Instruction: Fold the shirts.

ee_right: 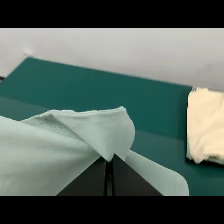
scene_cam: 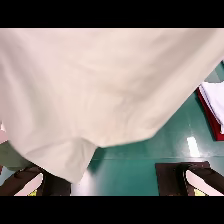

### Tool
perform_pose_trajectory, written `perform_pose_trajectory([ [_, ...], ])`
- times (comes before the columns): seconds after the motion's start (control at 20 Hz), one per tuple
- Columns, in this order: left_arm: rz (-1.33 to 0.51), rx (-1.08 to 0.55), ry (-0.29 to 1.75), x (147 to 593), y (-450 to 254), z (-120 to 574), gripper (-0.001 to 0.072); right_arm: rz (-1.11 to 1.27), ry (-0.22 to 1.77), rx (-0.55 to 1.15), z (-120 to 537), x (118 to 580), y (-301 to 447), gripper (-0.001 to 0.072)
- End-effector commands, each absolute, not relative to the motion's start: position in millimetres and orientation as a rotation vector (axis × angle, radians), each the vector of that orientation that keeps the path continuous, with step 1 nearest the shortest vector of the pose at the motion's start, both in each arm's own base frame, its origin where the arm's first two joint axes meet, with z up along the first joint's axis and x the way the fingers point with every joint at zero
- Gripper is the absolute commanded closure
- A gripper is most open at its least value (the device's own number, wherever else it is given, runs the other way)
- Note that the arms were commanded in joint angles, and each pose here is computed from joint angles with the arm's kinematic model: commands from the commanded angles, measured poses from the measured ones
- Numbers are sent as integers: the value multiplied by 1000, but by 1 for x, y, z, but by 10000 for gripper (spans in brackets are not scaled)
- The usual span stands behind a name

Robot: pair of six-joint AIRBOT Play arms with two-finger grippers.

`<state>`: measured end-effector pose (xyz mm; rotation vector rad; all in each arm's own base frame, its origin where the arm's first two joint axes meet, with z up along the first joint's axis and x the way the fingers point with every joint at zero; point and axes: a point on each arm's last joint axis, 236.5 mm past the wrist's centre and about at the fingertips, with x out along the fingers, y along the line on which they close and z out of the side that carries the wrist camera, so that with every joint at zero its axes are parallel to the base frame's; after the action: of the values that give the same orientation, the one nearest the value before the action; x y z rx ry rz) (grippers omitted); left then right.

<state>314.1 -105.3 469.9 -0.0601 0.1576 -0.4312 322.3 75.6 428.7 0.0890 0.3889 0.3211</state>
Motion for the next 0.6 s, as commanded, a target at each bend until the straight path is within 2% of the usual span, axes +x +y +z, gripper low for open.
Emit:
perform_pose_trajectory([
  [0.0,-436,-93,559,389,-112,335,682,302,730,156,313,376,75,695],
  [0.2,-396,-172,880,461,-114,176,681,269,1034,224,175,433,73,695],
  [0.4,-375,-204,1036,486,-115,95,679,250,1075,265,123,477,74,690],
  [0.45,-370,-208,1034,488,-113,93,546,262,1079,275,121,482,77,627],
  [0.5,-364,-216,1031,488,-109,96,214,272,1073,291,124,488,78,439],
  [0.55,-359,-219,1041,484,-103,100,160,288,1072,314,130,489,77,408],
])
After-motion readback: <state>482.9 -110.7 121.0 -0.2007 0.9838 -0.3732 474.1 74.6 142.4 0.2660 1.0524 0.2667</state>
